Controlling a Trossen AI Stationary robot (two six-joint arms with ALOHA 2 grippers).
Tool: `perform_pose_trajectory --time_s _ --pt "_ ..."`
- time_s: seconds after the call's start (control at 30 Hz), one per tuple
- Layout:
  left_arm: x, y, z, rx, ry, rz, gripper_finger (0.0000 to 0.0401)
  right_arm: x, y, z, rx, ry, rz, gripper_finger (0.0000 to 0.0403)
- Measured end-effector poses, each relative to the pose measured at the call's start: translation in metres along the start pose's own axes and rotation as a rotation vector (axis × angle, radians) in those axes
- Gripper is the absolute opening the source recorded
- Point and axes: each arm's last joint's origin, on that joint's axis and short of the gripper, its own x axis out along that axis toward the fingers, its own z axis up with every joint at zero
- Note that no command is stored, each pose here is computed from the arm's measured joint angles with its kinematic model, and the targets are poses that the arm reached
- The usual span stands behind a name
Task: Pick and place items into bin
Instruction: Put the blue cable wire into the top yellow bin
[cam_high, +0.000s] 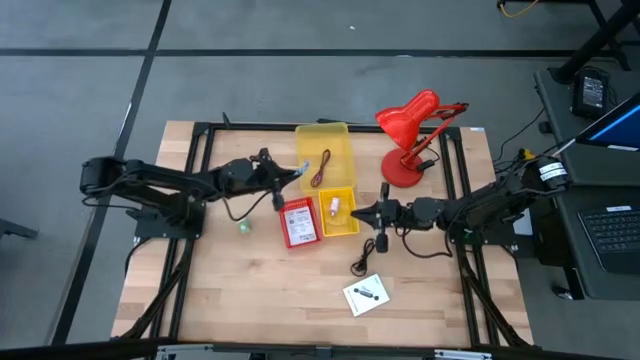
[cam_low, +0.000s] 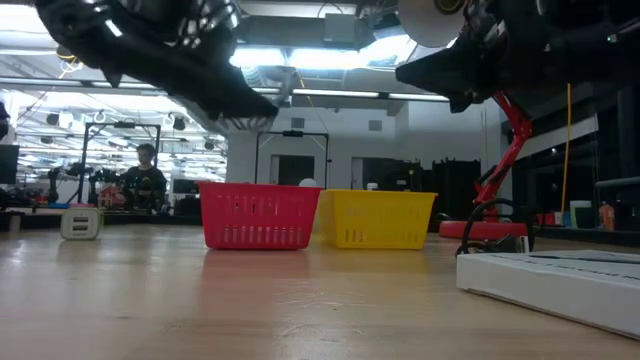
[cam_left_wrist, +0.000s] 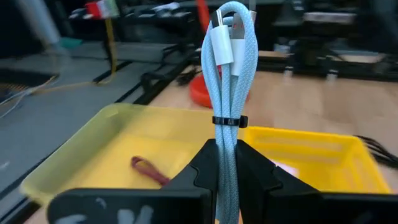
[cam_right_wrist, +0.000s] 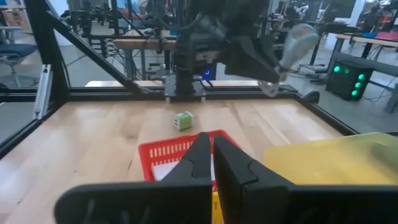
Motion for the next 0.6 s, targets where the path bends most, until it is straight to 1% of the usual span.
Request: perform_pose_trajectory --time_s 0.13,0.3,0.5,0.6 --pt "0.015 0.01 0.003 -0.014 0.025 0.064 0.0027 0.001 -0.004 0.0 0.0 0.001 -0.018 0.0002" --pt "0.039 0.02 0.015 0.026 0.058 0.053 0.0027 0.002 -0.008 0.0 0.001 0.003 -0.036 0.0002" --pt "0.071 0.036 0.024 0.069 0.212 0.091 0.0028 0.002 -0.009 -0.001 -0.003 0.014 -0.037 0.0002" --pt "0.085 0.044 0.034 0.104 0.256 0.108 0.0028 0.002 -0.009 -0.002 -0.005 0.017 -0.037 0.0002"
